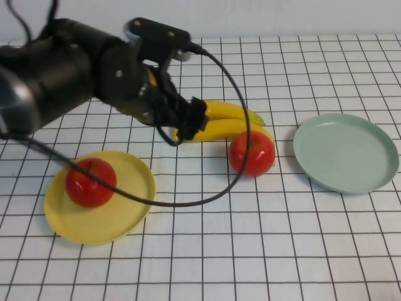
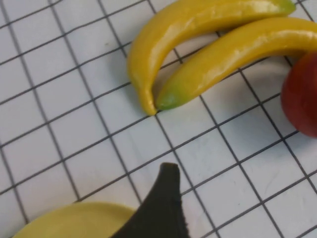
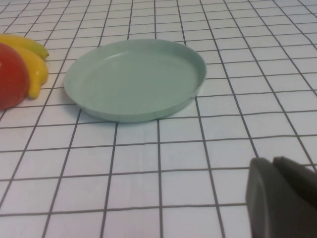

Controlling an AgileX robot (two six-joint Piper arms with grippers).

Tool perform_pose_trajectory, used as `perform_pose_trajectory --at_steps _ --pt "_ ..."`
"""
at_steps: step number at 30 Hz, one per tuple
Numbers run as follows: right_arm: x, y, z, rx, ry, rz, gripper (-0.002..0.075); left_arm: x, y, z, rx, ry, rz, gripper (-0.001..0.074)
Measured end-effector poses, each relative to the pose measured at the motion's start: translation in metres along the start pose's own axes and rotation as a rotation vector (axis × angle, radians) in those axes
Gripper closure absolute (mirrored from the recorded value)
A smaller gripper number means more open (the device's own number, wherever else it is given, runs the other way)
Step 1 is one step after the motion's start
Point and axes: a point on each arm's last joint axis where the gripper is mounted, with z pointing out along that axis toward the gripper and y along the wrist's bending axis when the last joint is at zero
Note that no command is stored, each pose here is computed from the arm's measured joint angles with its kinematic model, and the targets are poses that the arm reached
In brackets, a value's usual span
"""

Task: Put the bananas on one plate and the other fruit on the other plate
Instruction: Put one type of fruit in the left plate

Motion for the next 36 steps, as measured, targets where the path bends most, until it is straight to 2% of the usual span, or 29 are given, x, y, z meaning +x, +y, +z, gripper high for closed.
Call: perform_pose_trajectory --at_steps 7,12,21,36 --pt "0.0 0.0 0.0 0.0 0.0 0.0 0.0741 -0.031 -0.04 0.068 0.063 0.139 0.201 0.0066" --pt "0.0 0.0 0.0 0.0 0.0 0.0 0.0741 -0.05 -0.058 0.102 0.12 0.174 0.263 0.0066" --pt "0.0 0.0 0.0 0.0 0.0 0.0 0.0741 -0.06 -0.07 0.116 0.228 0.185 0.304 0.0066" --pt "0.0 0.0 0.0 0.0 0.0 0.0 0.0741 -0.05 -0.073 0.135 0.257 0.235 0.334 0.0066"
